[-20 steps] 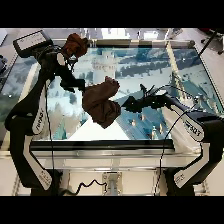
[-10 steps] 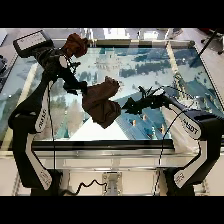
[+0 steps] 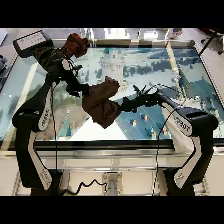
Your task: Fold the shirts.
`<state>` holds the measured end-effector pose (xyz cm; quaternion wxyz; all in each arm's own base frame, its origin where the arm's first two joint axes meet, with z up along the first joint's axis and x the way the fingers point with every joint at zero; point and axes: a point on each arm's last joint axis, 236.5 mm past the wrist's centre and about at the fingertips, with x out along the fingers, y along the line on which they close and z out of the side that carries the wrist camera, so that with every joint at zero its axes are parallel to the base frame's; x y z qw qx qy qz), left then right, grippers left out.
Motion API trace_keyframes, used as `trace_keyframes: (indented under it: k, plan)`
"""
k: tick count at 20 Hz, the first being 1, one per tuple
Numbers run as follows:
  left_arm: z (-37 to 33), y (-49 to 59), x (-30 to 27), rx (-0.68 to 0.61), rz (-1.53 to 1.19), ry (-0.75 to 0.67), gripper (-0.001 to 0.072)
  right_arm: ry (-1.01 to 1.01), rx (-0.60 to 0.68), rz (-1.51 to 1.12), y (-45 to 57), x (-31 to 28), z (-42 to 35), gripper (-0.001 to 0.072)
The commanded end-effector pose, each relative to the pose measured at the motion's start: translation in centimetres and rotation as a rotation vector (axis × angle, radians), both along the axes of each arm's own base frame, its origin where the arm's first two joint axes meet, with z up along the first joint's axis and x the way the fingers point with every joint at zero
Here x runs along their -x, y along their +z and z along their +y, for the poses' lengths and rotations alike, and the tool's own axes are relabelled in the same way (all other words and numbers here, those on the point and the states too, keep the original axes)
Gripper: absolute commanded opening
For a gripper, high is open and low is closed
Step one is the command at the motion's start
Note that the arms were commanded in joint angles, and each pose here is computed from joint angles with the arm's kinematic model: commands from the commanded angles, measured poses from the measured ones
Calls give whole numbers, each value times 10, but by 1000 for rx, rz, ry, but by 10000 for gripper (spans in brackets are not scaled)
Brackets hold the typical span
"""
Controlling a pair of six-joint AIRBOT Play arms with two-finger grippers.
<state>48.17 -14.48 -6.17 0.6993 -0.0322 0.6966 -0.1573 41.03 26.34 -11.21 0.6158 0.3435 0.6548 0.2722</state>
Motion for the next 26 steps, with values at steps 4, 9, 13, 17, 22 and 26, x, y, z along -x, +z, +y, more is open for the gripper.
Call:
trace_keyframes:
  k: [4,9,13,17,22,26]
  plan:
    - [4,-11,-7,28,6,31,541,9,-17,-21,4,-7,-1,40]
    - [11,-14,-14,55,-7,39,12,37,-18,-28,4,-3,-2,39]
    - [17,-15,-16,50,-13,49,12,51,15,-79,6,-7,-7,37]
    - [17,-13,-18,58,-17,55,12,60,153,-248,23,-30,-29,36]
    - [-14,33,-40,205,-129,52,11,46,319,-453,82,-65,-81,35]
    - [-10,121,-74,242,-412,91,10,-68,411,-589,140,-89,-139,35]
